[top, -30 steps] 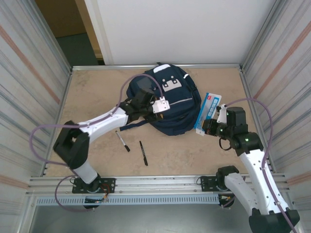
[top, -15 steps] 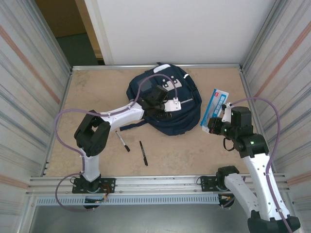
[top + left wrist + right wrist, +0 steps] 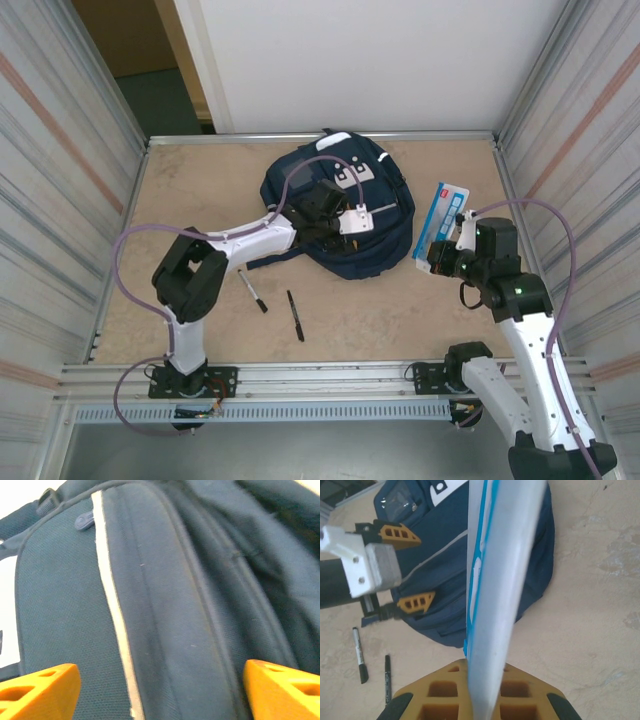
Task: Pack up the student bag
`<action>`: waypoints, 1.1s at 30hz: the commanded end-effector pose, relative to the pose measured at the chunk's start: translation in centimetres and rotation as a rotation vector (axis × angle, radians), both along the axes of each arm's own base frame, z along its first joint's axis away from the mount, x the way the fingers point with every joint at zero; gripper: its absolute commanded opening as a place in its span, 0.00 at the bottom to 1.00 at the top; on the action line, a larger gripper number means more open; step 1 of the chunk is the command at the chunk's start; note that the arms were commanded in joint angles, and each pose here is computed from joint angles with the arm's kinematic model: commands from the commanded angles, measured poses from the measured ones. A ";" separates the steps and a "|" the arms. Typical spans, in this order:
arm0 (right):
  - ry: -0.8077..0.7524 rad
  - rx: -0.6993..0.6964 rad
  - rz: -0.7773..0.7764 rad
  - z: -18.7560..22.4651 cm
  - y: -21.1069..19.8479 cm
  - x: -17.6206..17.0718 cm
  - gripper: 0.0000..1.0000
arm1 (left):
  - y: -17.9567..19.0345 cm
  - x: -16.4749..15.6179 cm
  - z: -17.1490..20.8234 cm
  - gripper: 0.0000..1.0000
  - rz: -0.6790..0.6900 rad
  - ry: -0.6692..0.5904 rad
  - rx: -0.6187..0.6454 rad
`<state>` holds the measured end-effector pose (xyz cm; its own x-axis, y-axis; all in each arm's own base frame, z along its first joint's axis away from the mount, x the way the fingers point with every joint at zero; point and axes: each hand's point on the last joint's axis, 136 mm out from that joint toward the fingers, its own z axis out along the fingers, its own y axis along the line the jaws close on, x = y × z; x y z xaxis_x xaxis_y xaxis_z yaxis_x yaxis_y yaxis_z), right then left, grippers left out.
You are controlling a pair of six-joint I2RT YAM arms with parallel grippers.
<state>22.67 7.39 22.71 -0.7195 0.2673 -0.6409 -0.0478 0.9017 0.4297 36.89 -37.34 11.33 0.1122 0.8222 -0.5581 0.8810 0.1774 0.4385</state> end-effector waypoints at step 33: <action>0.179 0.549 -0.148 -3.5 5.2 4.8 0.00 | -0.3 4.0 19.9 0.00 0.317 0.217 -0.696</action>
<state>25.97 11.25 17.60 -0.7525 0.5904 -0.2918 0.1958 0.6236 0.7568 43.73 -35.18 24.57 -0.2845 0.4139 -0.8647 0.7385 0.6698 0.0776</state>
